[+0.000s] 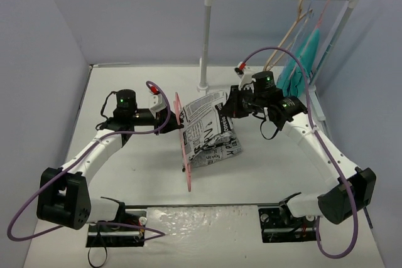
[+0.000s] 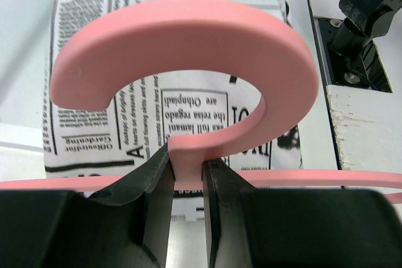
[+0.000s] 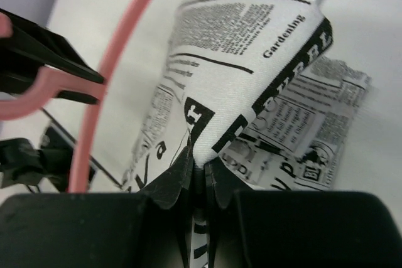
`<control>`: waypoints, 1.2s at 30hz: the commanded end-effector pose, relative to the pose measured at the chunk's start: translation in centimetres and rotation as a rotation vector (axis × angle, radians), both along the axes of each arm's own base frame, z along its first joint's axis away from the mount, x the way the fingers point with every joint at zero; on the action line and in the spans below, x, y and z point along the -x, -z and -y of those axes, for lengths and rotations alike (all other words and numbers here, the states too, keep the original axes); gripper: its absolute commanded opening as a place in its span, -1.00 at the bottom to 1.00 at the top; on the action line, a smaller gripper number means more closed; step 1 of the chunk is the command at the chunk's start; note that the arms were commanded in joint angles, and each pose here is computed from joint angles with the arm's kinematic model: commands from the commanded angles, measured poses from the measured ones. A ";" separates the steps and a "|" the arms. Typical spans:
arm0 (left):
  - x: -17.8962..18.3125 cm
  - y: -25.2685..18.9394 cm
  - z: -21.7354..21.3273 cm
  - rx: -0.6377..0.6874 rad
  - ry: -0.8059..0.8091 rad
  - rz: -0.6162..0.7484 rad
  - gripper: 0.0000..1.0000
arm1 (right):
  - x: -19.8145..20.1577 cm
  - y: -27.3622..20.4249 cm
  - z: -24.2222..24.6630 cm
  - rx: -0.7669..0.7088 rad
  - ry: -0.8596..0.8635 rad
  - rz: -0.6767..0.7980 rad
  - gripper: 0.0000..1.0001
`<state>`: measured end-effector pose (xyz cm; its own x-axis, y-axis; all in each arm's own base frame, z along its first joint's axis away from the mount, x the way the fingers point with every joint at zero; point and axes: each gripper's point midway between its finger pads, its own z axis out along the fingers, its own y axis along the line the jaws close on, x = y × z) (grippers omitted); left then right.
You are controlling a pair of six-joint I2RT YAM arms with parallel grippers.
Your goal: Place the trousers on the hanger
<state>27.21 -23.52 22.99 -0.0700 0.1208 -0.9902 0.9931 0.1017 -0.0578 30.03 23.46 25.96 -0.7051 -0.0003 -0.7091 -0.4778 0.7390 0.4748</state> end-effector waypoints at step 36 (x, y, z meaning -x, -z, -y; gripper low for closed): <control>-1.5 -5.3 -1.7 0.021 -0.086 0.181 -0.97 | -3.6 23.3 7.9 0.496 0.315 -0.142 -1.00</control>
